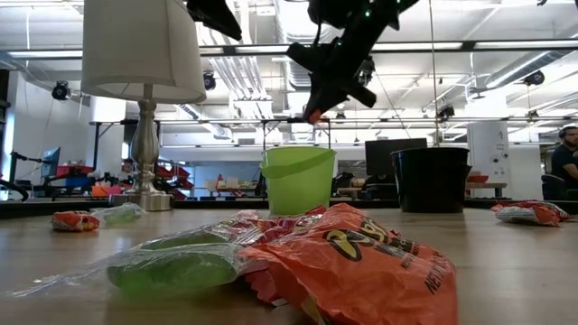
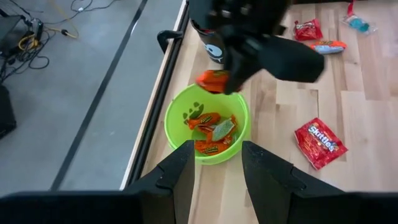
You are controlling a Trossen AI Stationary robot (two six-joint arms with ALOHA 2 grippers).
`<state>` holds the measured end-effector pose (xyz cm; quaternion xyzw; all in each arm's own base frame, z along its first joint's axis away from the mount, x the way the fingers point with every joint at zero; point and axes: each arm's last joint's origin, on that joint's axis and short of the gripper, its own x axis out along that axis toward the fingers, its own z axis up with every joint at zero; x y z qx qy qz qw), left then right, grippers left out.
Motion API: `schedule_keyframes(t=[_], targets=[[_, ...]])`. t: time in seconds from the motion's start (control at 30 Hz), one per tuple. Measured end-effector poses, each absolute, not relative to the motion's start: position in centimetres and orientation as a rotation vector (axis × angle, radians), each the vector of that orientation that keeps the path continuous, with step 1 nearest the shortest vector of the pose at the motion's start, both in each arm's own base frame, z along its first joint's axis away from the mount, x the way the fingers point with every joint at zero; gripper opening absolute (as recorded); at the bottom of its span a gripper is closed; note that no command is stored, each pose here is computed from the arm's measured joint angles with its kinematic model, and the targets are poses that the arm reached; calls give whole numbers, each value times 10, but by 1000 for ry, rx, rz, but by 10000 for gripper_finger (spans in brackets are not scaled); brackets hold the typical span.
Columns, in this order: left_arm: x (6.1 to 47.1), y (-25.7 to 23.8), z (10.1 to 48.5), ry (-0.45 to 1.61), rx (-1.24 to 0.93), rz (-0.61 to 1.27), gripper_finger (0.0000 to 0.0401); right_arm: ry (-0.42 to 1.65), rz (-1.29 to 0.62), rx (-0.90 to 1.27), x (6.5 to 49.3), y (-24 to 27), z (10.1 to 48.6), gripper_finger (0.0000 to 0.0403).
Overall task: Sort candy
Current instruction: Put the orange chocolate into the green bucket, then put the green gummy into the violet bucket
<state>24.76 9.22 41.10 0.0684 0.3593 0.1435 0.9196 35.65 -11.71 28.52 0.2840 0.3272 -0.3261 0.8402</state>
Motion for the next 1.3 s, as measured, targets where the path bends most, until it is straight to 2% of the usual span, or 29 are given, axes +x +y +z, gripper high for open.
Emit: schedule_keyframes(t=[0.2, 0.4, 0.63, 0.83, 1.07, 1.3], targets=[[248, 92, 411, 734, 128, 300, 116, 628, -638, 579, 354, -142, 291, 33], [248, 92, 411, 734, 128, 300, 116, 620, -603, 473, 355, -146, 293, 77], [248, 92, 411, 735, 128, 300, 116, 591, -599, 471, 357, -146, 295, 121], [245, 91, 408, 777, 120, 291, 116, 632, -590, 476, 354, -141, 299, 125], [241, 86, 402, 834, 66, 201, 116, 765, -586, 474, 340, -128, 327, 126], [243, 70, 399, 867, 47, 109, 116, 750, -555, 458, 340, -112, 353, 127]])
